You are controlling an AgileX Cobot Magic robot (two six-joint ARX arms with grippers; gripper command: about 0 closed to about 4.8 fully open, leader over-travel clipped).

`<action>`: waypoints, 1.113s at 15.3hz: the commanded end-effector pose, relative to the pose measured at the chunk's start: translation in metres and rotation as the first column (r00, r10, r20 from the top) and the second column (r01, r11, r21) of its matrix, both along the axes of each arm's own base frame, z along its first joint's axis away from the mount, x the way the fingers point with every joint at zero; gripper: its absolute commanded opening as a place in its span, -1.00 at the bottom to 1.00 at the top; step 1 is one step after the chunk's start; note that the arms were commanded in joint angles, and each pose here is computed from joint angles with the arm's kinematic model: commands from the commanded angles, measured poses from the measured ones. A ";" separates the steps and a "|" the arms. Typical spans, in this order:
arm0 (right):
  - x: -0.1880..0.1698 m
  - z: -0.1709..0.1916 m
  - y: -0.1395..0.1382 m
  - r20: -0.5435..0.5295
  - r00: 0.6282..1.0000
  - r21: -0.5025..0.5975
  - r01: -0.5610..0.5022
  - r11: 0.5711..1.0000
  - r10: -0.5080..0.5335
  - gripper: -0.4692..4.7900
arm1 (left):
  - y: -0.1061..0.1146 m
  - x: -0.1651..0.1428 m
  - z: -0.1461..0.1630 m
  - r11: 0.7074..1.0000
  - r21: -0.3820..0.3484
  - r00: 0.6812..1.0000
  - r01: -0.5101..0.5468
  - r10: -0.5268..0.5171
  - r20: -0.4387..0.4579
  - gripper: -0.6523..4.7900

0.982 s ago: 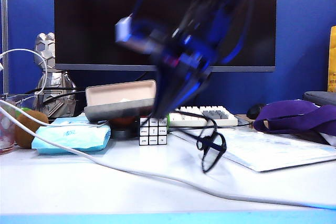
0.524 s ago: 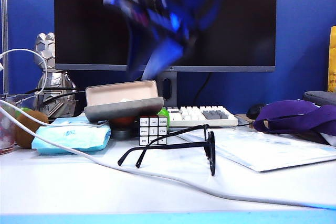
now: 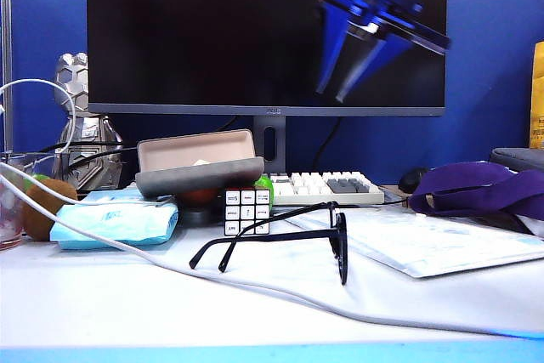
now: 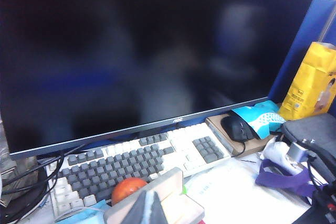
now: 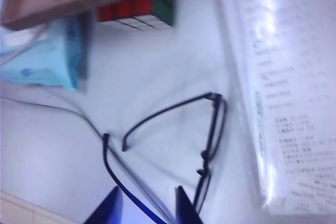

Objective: Pick up the glasses, fold the temples of the glasses, place the glasses into the glasses case, and finally close the glasses case.

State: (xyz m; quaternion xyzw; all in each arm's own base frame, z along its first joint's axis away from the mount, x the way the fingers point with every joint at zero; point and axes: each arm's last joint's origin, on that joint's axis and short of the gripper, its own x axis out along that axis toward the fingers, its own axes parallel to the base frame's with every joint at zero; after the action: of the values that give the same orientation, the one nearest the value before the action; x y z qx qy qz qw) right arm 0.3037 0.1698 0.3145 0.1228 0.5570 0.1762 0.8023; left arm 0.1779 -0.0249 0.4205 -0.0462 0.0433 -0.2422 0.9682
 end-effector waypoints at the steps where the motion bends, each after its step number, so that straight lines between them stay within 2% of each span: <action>1: 0.003 -0.010 0.006 -0.067 0.997 0.047 -0.037 0.998 0.040 -0.31 | 0.000 -0.002 0.004 1.000 -0.005 1.000 0.007 -0.007 0.019 -0.78; 2: 0.004 -0.023 0.017 -0.114 0.991 0.035 -0.065 0.997 0.069 -0.31 | 0.000 -0.002 0.004 1.000 -0.004 1.000 0.007 -0.007 0.018 -0.78; 5: 0.008 -0.061 0.024 -0.292 0.955 -0.063 -0.081 0.995 0.059 -0.31 | 0.000 -0.002 0.004 1.000 -0.004 1.000 0.007 -0.007 0.018 -0.78; 8: 0.008 -0.081 0.024 -0.388 0.919 -0.118 -0.126 0.985 0.071 -0.31 | 0.000 -0.002 0.004 1.000 -0.004 1.000 0.007 -0.007 0.018 -0.78; 9: 0.007 -0.082 0.023 -0.396 0.915 -0.126 -0.134 0.983 0.074 -0.31 | 0.000 -0.002 0.003 1.000 -0.004 1.000 0.007 -0.007 0.017 -0.78; 12: 0.012 -0.082 0.023 -0.323 0.945 -0.188 -0.117 0.975 0.051 -0.31 | 0.000 -0.001 0.003 1.000 -0.004 1.000 0.007 -0.007 0.016 -0.78; 17: 0.019 -0.083 0.027 -0.263 0.963 -0.168 -0.105 0.980 0.058 -0.31 | 0.000 -0.001 0.003 1.000 -0.004 1.000 0.008 -0.007 0.015 -0.78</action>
State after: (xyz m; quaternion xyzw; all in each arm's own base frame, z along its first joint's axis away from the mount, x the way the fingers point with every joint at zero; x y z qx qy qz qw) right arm 0.3213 0.1954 0.2305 0.0505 0.6793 0.1377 0.7190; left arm 0.1782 -0.0249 0.4203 -0.0463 0.0437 -0.2424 0.9681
